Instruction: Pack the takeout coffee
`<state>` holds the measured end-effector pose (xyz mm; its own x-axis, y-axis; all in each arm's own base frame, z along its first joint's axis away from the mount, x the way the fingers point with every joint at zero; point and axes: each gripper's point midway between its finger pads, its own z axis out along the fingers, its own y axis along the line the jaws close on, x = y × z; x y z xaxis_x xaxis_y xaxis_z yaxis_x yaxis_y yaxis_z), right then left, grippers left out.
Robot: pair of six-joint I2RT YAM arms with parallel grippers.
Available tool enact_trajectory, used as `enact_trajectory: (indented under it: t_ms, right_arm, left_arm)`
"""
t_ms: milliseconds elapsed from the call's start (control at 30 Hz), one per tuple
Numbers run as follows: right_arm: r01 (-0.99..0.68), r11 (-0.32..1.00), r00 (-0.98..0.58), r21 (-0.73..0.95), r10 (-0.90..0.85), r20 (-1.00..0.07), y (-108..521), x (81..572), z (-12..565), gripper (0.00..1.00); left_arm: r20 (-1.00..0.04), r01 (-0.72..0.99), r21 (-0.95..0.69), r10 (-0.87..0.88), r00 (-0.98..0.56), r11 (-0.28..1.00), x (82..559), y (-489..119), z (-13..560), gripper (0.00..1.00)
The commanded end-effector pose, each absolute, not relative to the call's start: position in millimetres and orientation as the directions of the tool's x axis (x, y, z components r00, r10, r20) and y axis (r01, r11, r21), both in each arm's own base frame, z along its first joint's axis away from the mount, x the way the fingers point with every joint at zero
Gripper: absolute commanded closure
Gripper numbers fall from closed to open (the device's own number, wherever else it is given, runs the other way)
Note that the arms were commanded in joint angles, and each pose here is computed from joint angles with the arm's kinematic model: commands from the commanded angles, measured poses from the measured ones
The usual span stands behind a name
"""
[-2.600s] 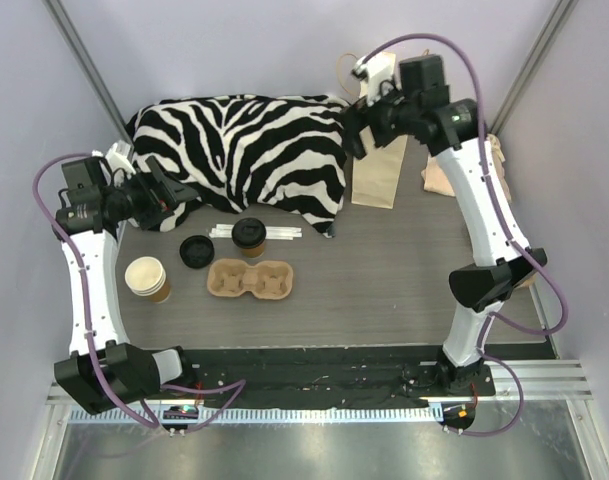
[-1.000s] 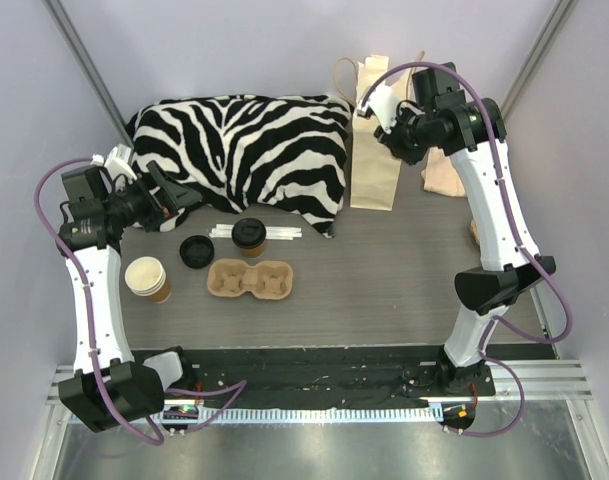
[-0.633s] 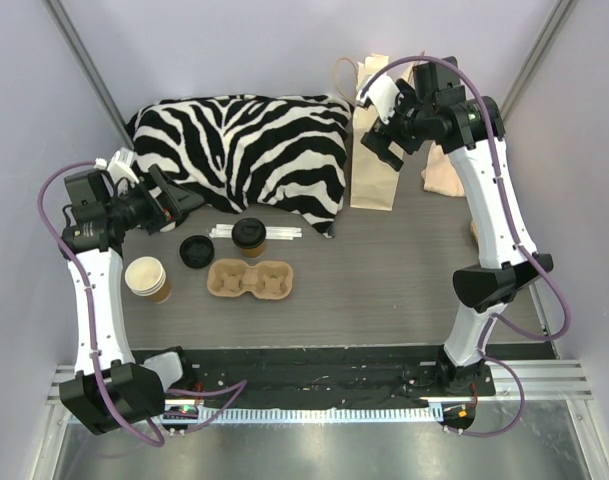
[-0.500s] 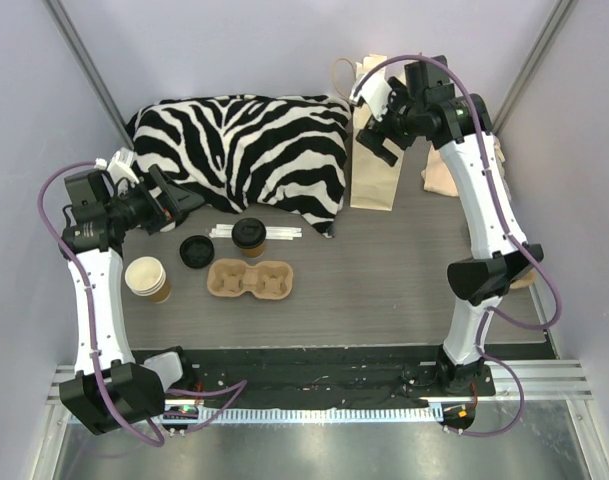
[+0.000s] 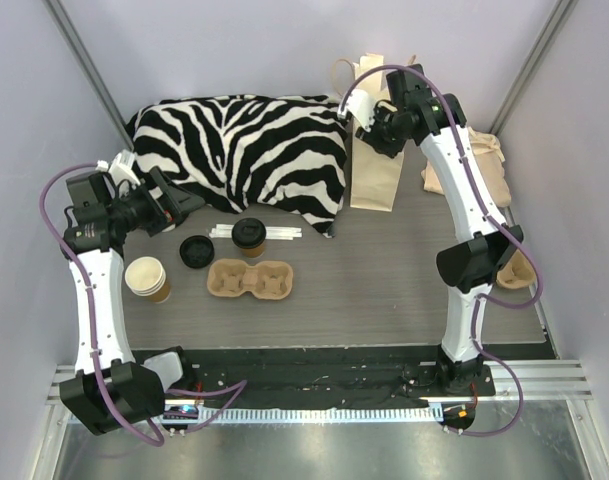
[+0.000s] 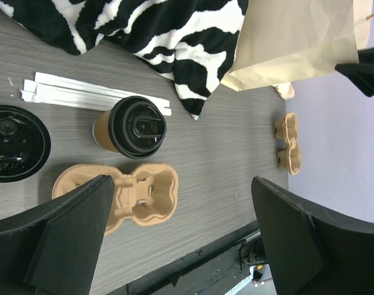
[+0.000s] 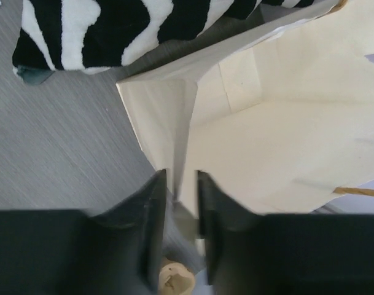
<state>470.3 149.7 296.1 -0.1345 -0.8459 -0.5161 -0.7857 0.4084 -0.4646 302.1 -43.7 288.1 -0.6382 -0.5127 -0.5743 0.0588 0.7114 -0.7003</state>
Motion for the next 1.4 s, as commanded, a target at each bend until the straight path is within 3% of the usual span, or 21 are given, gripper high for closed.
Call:
enact_trajectory:
  t_ms: [0,100,500,633,933,1033,1067,1267,1367]
  right_arm:
    - [-0.789,0.411,-0.13,-0.457,-0.839,-0.528,142,440,322,0.82]
    - [-0.798,0.432,-0.164,-0.419,-0.826,-0.54,140,417,329,0.99]
    - [-0.836,0.533,-0.352,-0.131,-0.703,-0.618,187,276,328,0.99]
    - [-0.878,0.469,-0.335,-0.094,-0.744,-0.578,200,230,307,0.99]
    - [-0.943,0.334,-0.271,-0.005,-0.775,-0.571,203,177,311,0.97]
    - [-0.952,0.307,-0.251,-0.004,-0.785,-0.567,206,169,310,0.63]
    - [-0.95,0.312,-0.249,-0.013,-0.782,-0.571,206,171,312,0.46]
    - [-0.915,0.373,-0.175,-0.155,-0.712,-0.68,213,198,371,0.11]
    - [-0.908,0.371,-0.123,-0.192,-0.677,-0.725,213,198,394,0.08]
  left_arm:
    - [-0.614,0.11,-0.691,-0.499,-0.612,0.715,302,-45,298,0.0]
    - [-0.613,0.116,-0.696,-0.503,-0.609,0.709,302,-46,301,0.0]
    - [-0.612,0.114,-0.707,-0.523,-0.593,0.698,301,-47,304,0.0]
    - [-0.618,0.111,-0.697,-0.515,-0.593,0.709,298,-46,303,0.0]
    - [-0.601,0.088,-0.705,-0.528,-0.6,0.704,298,-45,293,0.0]
    - [-0.601,0.084,-0.704,-0.529,-0.599,0.705,299,-45,293,0.0]
    - [-0.606,0.084,-0.701,-0.529,-0.594,0.708,300,-44,294,0.0]
    - [-0.613,0.093,-0.691,-0.512,-0.602,0.717,297,-45,294,0.0]
    - [-0.622,0.102,-0.682,-0.5,-0.603,0.724,297,-45,296,0.0]
